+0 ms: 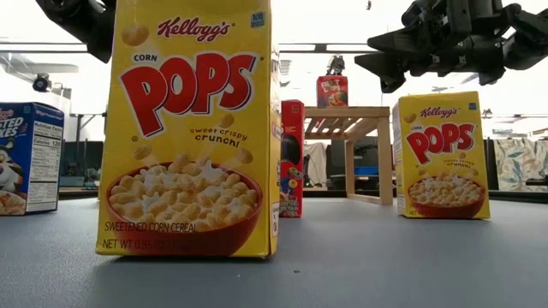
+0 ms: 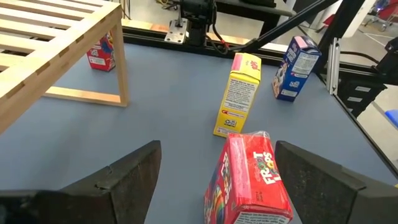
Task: Stack cereal on shelf
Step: Put the bottom red cereal box on the shelf aligned with the red cereal box
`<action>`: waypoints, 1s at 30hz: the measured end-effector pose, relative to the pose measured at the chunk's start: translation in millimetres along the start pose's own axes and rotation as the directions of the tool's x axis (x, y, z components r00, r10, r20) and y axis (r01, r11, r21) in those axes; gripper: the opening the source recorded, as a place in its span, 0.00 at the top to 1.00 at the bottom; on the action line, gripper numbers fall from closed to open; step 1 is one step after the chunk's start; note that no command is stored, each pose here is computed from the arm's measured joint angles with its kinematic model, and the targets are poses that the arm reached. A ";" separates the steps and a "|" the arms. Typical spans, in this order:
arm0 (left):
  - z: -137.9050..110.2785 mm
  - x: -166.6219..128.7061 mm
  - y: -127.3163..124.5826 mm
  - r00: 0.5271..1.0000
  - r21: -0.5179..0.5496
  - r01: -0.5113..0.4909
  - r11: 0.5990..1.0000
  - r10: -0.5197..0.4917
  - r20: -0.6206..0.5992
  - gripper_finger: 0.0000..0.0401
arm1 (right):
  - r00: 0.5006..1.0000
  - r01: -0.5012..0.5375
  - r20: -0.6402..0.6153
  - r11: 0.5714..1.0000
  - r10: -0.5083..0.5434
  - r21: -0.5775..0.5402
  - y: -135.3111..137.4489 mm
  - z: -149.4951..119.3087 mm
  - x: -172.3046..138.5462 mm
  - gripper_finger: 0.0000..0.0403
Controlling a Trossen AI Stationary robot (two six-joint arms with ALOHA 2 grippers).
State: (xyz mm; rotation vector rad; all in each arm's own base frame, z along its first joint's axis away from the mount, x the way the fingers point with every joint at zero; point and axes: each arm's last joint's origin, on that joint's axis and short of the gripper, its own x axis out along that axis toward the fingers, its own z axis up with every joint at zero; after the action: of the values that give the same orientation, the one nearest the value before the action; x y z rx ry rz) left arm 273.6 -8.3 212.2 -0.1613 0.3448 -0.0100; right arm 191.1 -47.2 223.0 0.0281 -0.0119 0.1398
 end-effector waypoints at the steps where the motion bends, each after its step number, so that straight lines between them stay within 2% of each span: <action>1: 0.6 0.1 -0.1 1.000 0.000 0.000 1.000 0.000 0.001 0.25 | 1.000 0.000 0.000 1.000 0.000 0.000 0.0 -0.1 0.0 0.46; 11: -3.4 1.2 0.4 0.999 0.005 -0.006 1.000 0.006 -0.035 0.20 | 1.000 0.001 0.000 1.000 -0.001 -0.001 0.0 -0.1 0.0 0.46; 16: -5.0 4.4 -1.6 0.998 0.102 -0.042 0.994 0.047 -0.045 0.20 | 1.000 0.001 0.000 1.000 -0.001 -0.002 0.0 -0.1 0.0 0.46; 19: -0.9 8.7 -4.5 0.998 0.122 -0.035 0.992 0.042 -0.051 0.20 | 1.000 0.001 -0.001 1.000 -0.001 -0.003 0.0 -0.1 0.0 0.46; 25: 6.5 20.6 -11.3 0.986 0.124 -0.024 0.992 0.044 -0.162 0.20 | 1.000 0.002 -0.006 1.000 -0.002 -0.001 -0.1 -0.6 0.0 0.46; 30: 17.7 33.4 -29.4 0.974 0.137 0.024 0.990 0.008 -0.228 0.20 | 1.000 0.002 -0.014 1.000 -0.002 0.005 -0.1 -1.5 0.0 0.46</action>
State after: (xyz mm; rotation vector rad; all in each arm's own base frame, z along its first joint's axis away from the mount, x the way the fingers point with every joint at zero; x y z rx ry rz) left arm 311.5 -35.7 222.1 -0.0233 0.5713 -0.0611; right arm 191.1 -47.2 221.5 0.0323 0.0026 0.1381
